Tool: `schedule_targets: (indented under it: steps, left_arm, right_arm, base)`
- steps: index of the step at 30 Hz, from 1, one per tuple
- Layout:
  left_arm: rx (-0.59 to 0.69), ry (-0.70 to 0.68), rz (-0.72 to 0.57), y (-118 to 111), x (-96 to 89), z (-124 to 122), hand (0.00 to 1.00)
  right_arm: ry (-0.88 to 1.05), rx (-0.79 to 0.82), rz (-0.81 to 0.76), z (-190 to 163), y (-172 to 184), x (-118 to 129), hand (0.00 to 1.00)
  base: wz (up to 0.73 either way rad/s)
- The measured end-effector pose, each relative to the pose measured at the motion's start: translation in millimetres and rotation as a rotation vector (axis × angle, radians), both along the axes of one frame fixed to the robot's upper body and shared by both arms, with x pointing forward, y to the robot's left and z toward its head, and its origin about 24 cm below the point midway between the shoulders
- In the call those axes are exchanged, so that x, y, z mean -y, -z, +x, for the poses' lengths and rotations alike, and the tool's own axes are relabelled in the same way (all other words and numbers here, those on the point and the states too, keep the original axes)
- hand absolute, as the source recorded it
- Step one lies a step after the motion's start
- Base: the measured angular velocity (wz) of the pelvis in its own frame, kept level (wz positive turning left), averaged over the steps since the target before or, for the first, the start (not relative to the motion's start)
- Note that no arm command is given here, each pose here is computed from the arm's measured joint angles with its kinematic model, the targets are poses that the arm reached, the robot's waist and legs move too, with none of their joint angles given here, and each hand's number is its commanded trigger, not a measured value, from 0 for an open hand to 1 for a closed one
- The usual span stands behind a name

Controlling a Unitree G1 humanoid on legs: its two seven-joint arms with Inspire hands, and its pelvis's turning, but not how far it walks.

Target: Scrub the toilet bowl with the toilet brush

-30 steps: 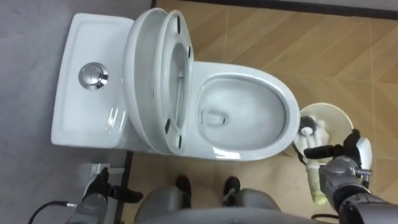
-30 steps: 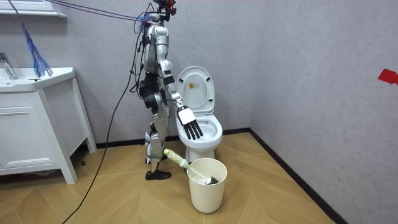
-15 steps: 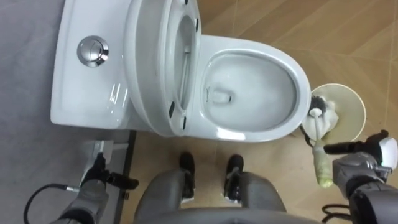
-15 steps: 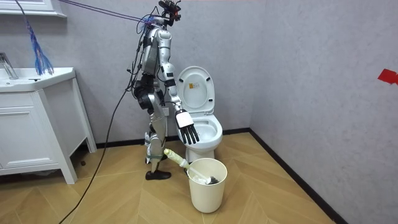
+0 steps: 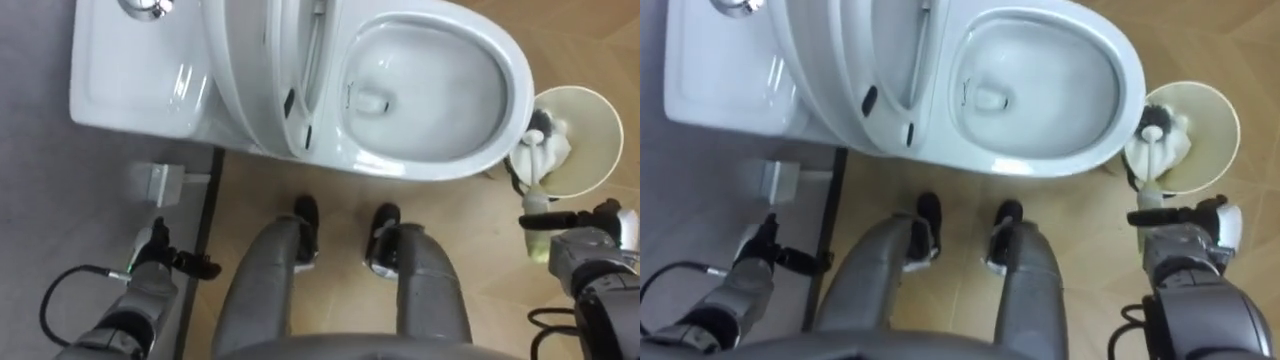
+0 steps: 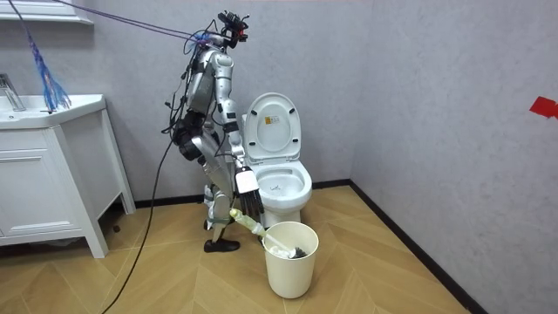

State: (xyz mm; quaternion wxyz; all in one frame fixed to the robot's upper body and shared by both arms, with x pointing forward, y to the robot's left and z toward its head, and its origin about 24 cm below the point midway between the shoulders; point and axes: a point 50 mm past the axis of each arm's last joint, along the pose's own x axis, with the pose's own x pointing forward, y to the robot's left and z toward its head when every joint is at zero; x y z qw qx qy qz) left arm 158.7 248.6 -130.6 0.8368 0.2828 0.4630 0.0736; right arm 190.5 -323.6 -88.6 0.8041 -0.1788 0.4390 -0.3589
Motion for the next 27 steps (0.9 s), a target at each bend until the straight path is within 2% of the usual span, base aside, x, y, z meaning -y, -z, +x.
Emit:
schedule_targets:
  steps: [6,15,22,27]
  left_arm:
    - [0.009,0.007,-0.008,-2,1.8,3,0.00]
    - [-0.019,0.015,-0.055,0,4.9,3,0.00]
    - [-0.018,-0.028,-0.081,1,4.1,1,0.00]
    - [-0.014,-0.056,-0.097,0,2.0,0,0.00]
  right_arm:
    - [-0.020,0.045,0.055,12,-4,-4,0.00]
    - [0.027,0.090,0.192,9,0,-3,0.00]
    - [0.129,0.142,0.259,-2,-2,11,0.00]
    - [0.135,0.154,0.281,-2,-3,14,0.00]
  base:
    - [-0.02]
    - [0.03]
    - [0.02]
    - [0.00]
